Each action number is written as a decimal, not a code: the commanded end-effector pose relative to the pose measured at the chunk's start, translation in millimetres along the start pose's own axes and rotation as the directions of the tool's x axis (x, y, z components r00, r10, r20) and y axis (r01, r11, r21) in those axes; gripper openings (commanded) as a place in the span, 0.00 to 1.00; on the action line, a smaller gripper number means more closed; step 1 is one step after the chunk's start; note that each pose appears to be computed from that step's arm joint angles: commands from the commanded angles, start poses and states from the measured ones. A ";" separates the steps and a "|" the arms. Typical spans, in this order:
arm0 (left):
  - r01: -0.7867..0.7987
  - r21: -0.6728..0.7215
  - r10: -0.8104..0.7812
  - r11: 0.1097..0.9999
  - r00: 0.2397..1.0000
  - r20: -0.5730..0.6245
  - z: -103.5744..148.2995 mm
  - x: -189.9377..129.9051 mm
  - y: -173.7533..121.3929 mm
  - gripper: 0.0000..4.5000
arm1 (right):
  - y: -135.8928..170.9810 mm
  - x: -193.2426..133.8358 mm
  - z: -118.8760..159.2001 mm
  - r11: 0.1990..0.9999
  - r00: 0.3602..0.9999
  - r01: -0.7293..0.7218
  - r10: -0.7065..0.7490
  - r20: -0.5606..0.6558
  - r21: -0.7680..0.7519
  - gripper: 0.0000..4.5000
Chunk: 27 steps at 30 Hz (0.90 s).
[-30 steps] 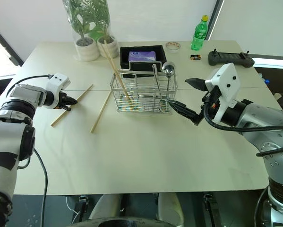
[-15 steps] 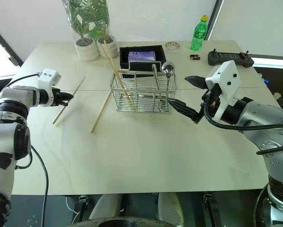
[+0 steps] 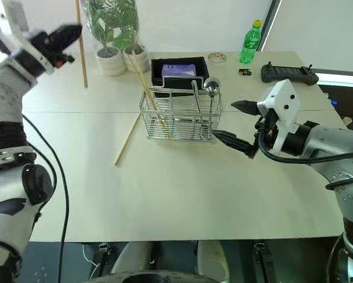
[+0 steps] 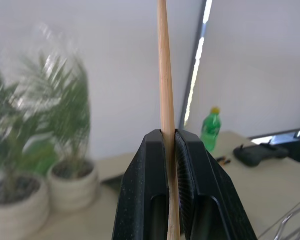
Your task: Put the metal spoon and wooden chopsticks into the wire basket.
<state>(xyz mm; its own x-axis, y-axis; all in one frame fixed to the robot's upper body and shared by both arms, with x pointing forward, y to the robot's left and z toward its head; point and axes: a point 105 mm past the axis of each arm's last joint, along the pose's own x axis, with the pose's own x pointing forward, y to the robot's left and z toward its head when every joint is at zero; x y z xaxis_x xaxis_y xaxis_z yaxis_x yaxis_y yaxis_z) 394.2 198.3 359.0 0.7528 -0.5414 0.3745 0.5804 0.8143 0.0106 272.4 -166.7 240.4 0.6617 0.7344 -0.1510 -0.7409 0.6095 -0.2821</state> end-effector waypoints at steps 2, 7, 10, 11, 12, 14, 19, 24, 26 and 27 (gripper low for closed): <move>0.149 0.021 -0.150 0.989 0.986 0.074 21.4 32.8 -52.1 0.01 | -2.9 -3.8 11.2 0.998 0.999 0.032 -0.030 0.037 -0.047 1.00; 0.212 -0.040 -0.209 0.976 0.975 0.075 -0.3 51.0 -79.1 0.01 | -2.3 -5.7 11.9 0.998 0.998 0.053 -0.051 0.046 -0.045 1.00; 0.224 -0.080 -0.218 0.971 0.973 0.074 -17.2 56.7 -92.7 0.01 | -2.2 -8.1 12.7 0.997 0.997 0.069 -0.067 0.049 -0.043 1.00; 0.230 -0.079 -0.226 0.970 0.972 0.063 -26.8 57.9 -98.2 0.01 | -2.7 -9.4 13.2 0.996 0.996 0.078 -0.075 0.050 -0.041 1.00; 0.235 -0.077 -0.231 0.969 0.971 0.056 -32.9 58.3 -101.8 0.01 | -2.9 -10.2 13.7 0.996 0.995 0.083 -0.081 0.051 -0.039 1.00; 0.228 -0.090 -0.225 0.970 0.974 0.040 -47.8 58.7 -105.4 0.01 | -3.2 -12.8 14.1 0.995 0.994 0.095 -0.094 0.049 -0.036 1.00; 0.195 -0.110 -0.194 0.975 0.981 0.016 -66.5 60.4 -106.9 0.01 | -3.9 -16.1 14.4 0.992 0.992 0.118 -0.116 0.044 -0.035 1.00; 0.180 -0.132 -0.179 0.975 0.984 0.020 -71.4 61.0 -106.7 0.28 | -4.4 -17.3 15.0 0.991 0.990 0.133 -0.132 0.047 -0.029 1.00; 0.193 -0.140 -0.192 0.971 0.981 0.021 -71.7 60.0 -108.8 0.50 | -5.0 -17.6 14.2 0.990 0.990 0.138 -0.137 0.046 -0.027 1.00; 0.200 -0.145 -0.199 0.969 0.980 0.022 -71.6 59.2 -109.9 0.62 | -5.2 -17.7 13.7 0.990 0.989 0.140 -0.139 0.045 -0.026 1.00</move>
<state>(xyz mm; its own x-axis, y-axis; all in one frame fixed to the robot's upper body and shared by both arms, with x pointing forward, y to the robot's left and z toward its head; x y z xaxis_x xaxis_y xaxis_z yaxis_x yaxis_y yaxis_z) 405.2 64.3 301.4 0.6502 -0.6767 0.3455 0.7386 0.6695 -0.0785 267.7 -179.6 248.2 0.7495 0.6545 -0.0993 -0.6506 0.7007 -0.2928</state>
